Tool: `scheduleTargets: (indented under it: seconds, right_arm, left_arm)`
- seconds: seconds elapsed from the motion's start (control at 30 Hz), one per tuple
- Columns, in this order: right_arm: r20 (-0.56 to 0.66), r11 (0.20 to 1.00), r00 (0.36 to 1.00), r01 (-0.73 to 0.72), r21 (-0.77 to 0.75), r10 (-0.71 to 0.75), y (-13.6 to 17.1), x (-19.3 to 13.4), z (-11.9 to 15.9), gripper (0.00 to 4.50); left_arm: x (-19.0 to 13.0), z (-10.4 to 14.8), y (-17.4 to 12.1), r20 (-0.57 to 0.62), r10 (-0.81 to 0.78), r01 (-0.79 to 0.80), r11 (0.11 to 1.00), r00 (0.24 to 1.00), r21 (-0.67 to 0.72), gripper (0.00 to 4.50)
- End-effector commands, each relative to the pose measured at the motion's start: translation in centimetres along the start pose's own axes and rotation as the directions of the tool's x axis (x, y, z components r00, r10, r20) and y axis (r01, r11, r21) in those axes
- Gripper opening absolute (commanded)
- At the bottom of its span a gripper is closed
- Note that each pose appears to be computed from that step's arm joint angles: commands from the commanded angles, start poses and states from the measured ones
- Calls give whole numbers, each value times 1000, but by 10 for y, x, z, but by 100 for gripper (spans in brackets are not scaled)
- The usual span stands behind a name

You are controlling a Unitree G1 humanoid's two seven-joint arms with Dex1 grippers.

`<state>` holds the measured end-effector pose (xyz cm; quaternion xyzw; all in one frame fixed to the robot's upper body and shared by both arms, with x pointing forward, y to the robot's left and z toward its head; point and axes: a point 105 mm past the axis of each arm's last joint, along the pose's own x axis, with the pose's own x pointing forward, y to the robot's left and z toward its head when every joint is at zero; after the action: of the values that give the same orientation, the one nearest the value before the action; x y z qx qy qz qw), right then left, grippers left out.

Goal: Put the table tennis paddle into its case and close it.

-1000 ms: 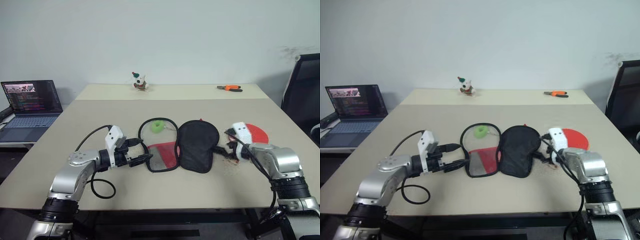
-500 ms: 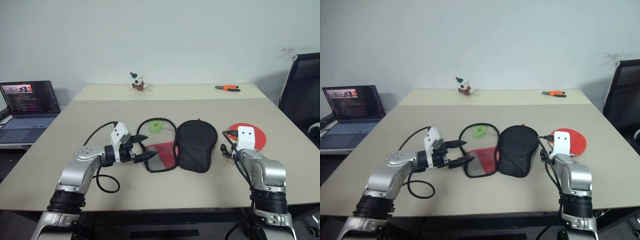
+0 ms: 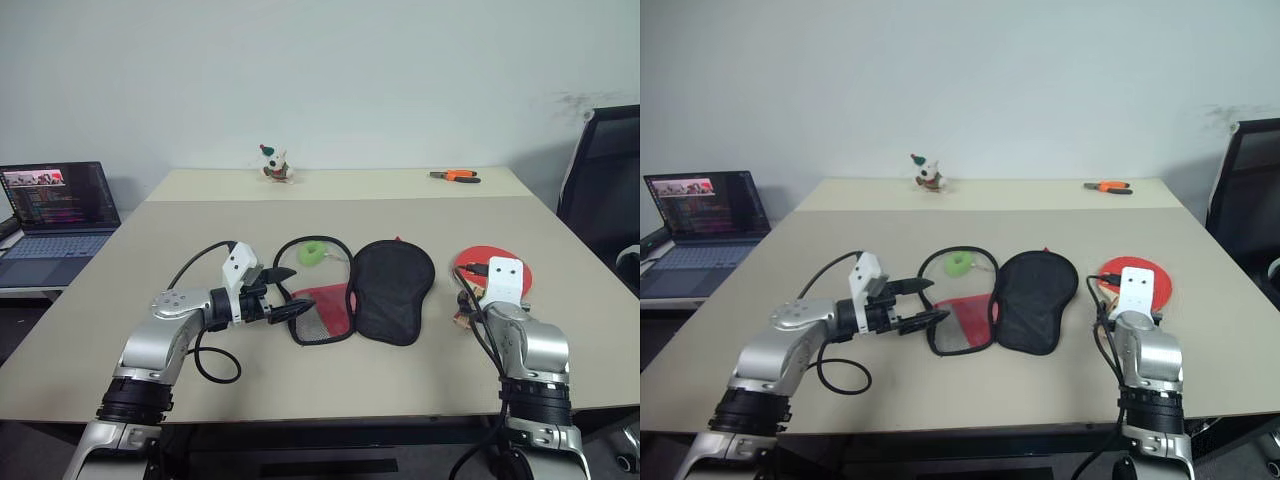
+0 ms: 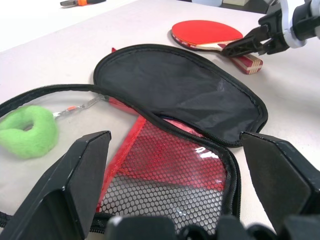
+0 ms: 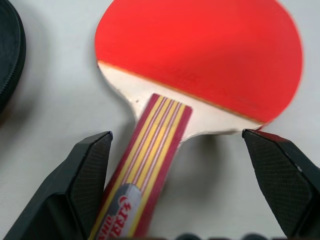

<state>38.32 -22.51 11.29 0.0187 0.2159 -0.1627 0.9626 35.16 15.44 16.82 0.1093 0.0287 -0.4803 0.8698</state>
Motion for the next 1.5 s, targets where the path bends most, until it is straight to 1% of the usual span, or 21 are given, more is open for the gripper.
scheduleTargets:
  seconds: [0.03,0.17,0.3,0.4,0.63,0.7,0.73,0.87,1.0,1.07,1.13,1.17,1.23,1.3,1.4,1.5]
  right_arm:
    - [25,999,1000,-8,33,8,7,0,9,448]
    - [-6,998,1000,-5,67,5,11,3,3,448]
    - [-3,998,1000,6,64,-6,9,7,2,448]
    - [7,998,1000,20,57,-20,6,12,3,388]
    - [21,998,1000,19,56,-20,1,20,7,169]
    - [31,998,999,23,63,-25,-3,22,9,122]
    - [40,997,999,26,66,-29,-4,23,11,113]
    - [115,998,993,4,66,-12,-4,18,31,113]
    - [218,998,976,-16,56,3,-7,4,61,113]
    - [254,998,967,-28,60,12,-7,-5,72,113]
    - [273,995,961,-65,69,44,-1,-16,80,113]
    - [275,992,958,-106,74,82,8,-25,83,113]
    - [255,978,953,-191,80,165,31,-42,80,113]
    - [215,957,945,-272,103,246,55,-59,70,113]
    - [169,932,933,-340,128,317,78,-76,60,112]
    - [148,911,918,-389,136,369,98,-89,54,112]
  left_arm:
    - [-3,15,3,36,13,-14,998,999,55,450]
    - [-3,15,3,33,15,-17,998,999,57,450]
    - [-4,15,3,31,18,-20,998,999,58,450]
    - [-4,15,3,28,21,-22,998,999,59,450]
    - [-5,14,4,26,24,-26,998,999,60,450]
    - [-5,14,4,25,26,-28,998,999,60,450]
    - [-5,14,4,24,27,-29,998,999,60,450]
    - [-7,13,4,23,33,-34,998,999,58,450]
    - [-10,11,4,19,44,-45,998,999,53,450]
    - [-11,11,4,19,47,-48,998,999,51,450]
    - [-12,10,4,18,50,-51,997,999,50,450]
    - [-12,10,4,18,51,-52,997,999,50,450]
    - [-14,10,5,15,52,-53,997,999,49,450]
    - [-14,10,5,13,52,-53,997,999,49,450]
    - [-13,10,6,12,50,-50,997,999,52,450]
    - [-12,11,6,10,44,-45,998,999,54,450]
